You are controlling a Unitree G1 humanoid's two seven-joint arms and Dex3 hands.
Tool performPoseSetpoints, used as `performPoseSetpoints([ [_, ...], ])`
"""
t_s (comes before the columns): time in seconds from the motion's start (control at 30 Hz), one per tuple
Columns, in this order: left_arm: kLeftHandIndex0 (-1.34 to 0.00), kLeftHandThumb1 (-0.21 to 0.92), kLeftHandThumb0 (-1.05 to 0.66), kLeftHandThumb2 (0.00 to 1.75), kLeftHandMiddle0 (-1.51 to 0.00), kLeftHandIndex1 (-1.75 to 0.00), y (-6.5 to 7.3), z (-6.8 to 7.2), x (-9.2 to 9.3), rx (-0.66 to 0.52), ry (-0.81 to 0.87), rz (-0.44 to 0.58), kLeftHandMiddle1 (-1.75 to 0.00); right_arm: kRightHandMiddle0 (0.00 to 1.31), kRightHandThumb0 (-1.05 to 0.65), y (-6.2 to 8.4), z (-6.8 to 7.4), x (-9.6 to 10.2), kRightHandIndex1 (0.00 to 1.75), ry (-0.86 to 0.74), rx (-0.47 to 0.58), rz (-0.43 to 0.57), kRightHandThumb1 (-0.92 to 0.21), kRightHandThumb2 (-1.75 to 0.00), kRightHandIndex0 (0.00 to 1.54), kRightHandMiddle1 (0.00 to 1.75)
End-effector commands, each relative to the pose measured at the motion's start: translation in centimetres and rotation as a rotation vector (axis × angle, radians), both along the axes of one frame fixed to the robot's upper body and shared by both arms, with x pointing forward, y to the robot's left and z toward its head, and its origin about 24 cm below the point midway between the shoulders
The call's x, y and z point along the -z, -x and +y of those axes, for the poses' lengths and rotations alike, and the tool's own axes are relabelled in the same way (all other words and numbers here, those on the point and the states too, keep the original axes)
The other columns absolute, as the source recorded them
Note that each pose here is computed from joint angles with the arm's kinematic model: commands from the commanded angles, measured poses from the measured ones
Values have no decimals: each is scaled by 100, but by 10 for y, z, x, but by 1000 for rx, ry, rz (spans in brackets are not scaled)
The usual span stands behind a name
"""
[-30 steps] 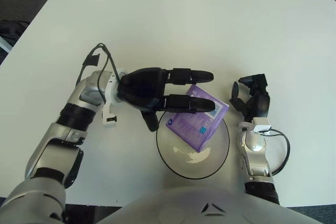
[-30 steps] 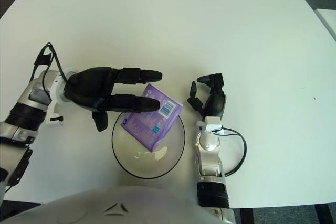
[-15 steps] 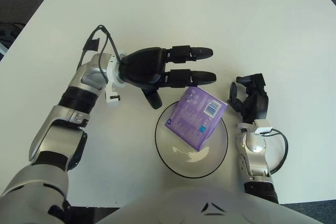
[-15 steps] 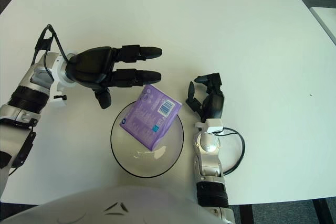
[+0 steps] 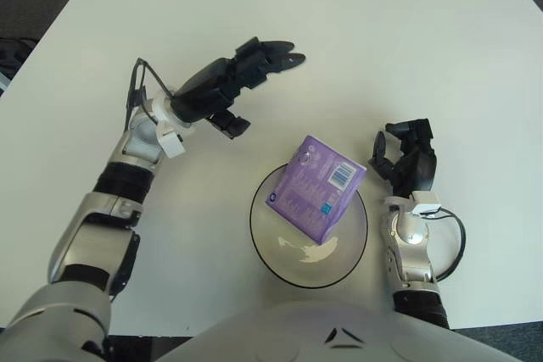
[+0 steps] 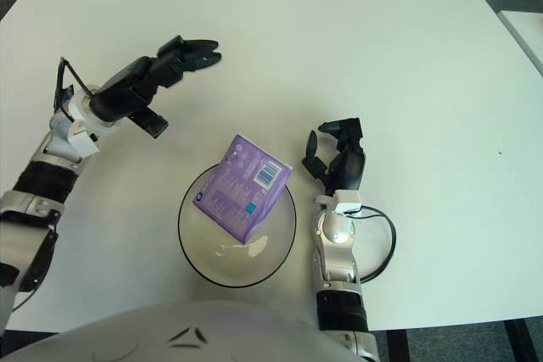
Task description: Put the tissue paper into the plate.
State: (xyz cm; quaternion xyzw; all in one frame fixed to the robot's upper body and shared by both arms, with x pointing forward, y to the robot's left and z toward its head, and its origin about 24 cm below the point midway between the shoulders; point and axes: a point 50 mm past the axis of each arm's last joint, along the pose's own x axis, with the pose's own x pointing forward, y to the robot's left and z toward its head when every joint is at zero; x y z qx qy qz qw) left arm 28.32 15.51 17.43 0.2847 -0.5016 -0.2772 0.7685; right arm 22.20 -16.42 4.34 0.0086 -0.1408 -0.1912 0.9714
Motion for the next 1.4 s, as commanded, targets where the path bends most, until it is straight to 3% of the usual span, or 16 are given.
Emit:
performPoseSetpoints([
  [0.0,-11,75,-57,98,-23,-162,-5,6,13,-150,144,89,-160,36,-39,17,-1,46,133,17,6,233,-64,-91,50,175],
  [0.07,-21,73,-48,90,-36,-168,-9,5,17,-206,192,108,-167,35,-39,16,-1,46,133,19,6,236,-65,-91,50,175],
  [0.1,-27,69,-45,92,-52,-170,-10,5,20,-230,209,116,-170,35,-39,16,-1,46,133,20,6,238,-65,-90,50,175],
  [0.17,-34,64,-43,95,-68,-172,-14,5,27,-303,257,132,-172,35,-39,15,-2,46,133,23,7,242,-65,-90,50,175],
  [0.23,-44,52,-44,108,-92,-174,-16,6,29,-343,285,141,-174,35,-39,15,-2,46,133,26,7,244,-65,-90,50,175],
  [0.33,-50,45,-44,116,-105,-174,-17,6,30,-360,312,161,-174,35,-39,15,-2,46,133,30,7,245,-65,-91,51,175],
  [0.47,-53,42,-45,120,-110,-175,-20,9,34,-374,343,203,-175,36,-39,14,-3,47,133,33,6,249,-64,-92,51,175],
  [0.53,-55,39,-46,123,-111,-175,-27,16,43,-404,379,275,-175,36,-39,14,-3,47,133,35,3,257,-64,-92,52,175],
  [0.73,-55,39,-45,123,-109,-175,-25,11,42,-452,462,330,-175,36,-39,14,-3,48,134,23,8,272,-64,-92,53,175],
  [0.9,-54,41,-45,121,-110,-175,-29,9,50,-495,534,501,-175,36,-39,13,-3,48,134,10,10,269,-65,-91,52,175],
  [1.0,-55,39,-45,123,-111,-175,-35,8,65,-524,592,635,-175,36,-39,13,-4,48,134,-1,12,271,-64,-91,52,175],
  [1.37,-62,30,-49,135,-113,-175,-31,4,85,-520,743,801,-175,36,-39,11,-5,47,135,-5,17,265,-63,-92,52,175],
])
